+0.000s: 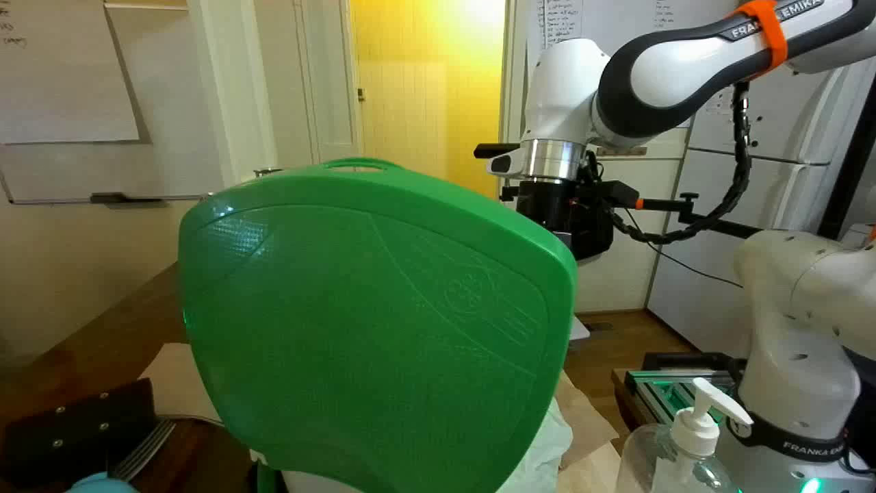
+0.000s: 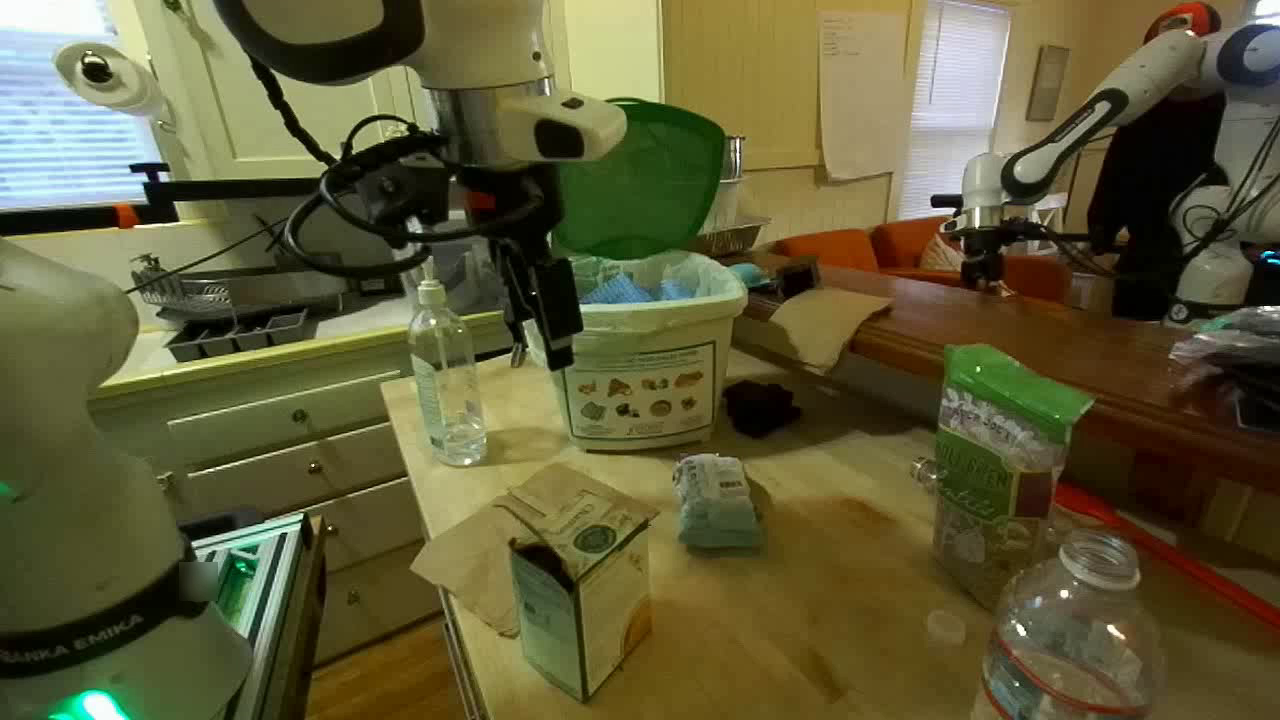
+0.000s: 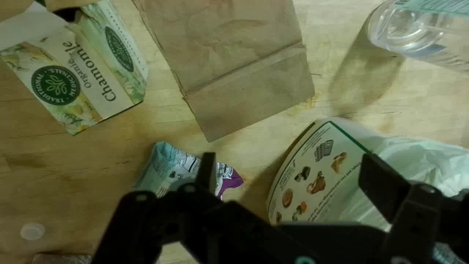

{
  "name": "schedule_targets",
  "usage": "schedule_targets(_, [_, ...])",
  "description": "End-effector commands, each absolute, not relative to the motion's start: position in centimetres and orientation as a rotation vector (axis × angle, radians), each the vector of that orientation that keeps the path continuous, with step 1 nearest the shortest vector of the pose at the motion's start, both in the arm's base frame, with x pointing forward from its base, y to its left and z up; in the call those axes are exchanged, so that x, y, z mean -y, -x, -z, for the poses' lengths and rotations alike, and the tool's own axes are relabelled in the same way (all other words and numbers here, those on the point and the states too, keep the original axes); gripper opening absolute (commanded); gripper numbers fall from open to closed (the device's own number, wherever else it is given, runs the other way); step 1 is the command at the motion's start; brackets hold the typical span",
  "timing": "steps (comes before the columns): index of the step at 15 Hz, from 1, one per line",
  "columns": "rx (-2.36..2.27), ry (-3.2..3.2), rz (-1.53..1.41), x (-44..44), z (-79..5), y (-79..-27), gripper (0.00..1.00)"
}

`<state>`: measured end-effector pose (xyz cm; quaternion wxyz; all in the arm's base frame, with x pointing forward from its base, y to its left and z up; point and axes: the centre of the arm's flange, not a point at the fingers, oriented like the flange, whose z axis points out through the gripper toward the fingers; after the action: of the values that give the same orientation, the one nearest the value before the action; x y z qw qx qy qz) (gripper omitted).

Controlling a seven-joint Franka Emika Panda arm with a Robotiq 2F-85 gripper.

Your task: Take the blue fabric out of the bin and put it on the table.

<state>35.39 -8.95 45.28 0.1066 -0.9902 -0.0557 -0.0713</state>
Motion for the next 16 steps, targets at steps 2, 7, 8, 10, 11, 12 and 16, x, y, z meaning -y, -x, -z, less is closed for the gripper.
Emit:
schedule_targets(2, [0.164, 2.916, 0.210, 9.0, -45.3, -35.4, 1.00])
schedule_targets(7, [0.236, 2.906, 0.265, 7.6, -46.3, -36.9, 1.00])
schedule_targets(8, [0.279, 2.903, 0.308, 6.9, -47.0, -37.6, 1.00])
schedule_targets(10, [0.360, 2.890, 0.388, 5.6, -48.2, -38.8, 1.00])
schedule_targets(11, [0.394, 2.883, 0.425, 5.0, -48.7, -39.4, 1.00])
schedule_targets(12, [0.427, 2.866, 0.456, 4.2, -48.8, -40.1, 1.00])
schedule_targets(16, [0.549, 2.792, 0.513, 1.5, -48.1, -41.8, 1.00])
